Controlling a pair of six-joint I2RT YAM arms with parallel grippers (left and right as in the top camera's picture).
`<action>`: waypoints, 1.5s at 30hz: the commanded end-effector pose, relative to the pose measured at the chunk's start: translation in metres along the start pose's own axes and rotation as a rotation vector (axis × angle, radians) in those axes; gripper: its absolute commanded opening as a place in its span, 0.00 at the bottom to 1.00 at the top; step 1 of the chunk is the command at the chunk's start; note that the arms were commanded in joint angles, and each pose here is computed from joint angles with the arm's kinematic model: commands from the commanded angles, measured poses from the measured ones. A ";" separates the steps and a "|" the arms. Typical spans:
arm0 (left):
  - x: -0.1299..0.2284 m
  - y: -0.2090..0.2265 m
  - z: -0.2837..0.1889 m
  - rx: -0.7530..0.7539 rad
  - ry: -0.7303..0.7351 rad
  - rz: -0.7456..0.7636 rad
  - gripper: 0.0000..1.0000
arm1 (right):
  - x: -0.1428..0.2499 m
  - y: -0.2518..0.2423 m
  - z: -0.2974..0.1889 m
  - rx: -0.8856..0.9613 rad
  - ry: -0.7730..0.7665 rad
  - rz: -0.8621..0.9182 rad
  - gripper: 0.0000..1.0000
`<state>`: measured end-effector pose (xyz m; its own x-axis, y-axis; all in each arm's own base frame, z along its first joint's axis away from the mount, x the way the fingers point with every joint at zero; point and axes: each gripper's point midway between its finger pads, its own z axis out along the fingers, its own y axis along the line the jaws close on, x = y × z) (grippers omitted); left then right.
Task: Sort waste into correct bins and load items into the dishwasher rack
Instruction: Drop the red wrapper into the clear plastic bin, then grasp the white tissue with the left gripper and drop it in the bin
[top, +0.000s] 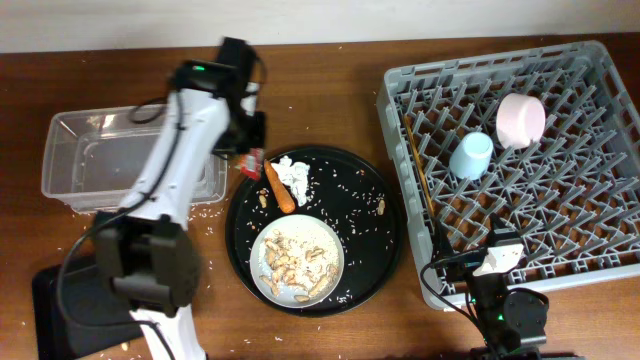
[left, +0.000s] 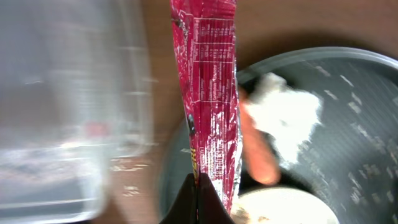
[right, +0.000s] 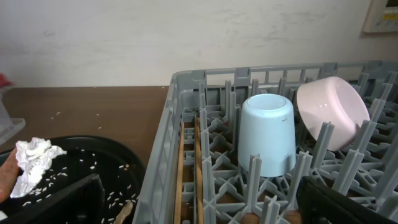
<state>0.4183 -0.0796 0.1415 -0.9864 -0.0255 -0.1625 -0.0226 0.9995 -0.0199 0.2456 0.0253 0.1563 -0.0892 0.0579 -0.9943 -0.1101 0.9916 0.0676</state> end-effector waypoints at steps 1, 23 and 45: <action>-0.019 0.072 -0.026 -0.094 -0.102 -0.190 0.01 | 0.002 0.000 0.000 -0.001 0.003 0.004 0.98; 0.020 -0.090 0.054 -0.029 -0.140 0.246 0.64 | 0.002 0.000 0.000 -0.001 0.003 0.004 0.98; 0.020 -0.110 0.086 0.044 -0.260 0.247 0.00 | 0.002 0.000 0.000 -0.001 0.003 0.004 0.98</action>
<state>0.3985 -0.1875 0.0173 -0.9102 0.2285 -0.3454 0.2315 0.9723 0.0334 0.2456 0.0253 0.1563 -0.0894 0.0571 -0.9944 -0.1101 0.9917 0.0669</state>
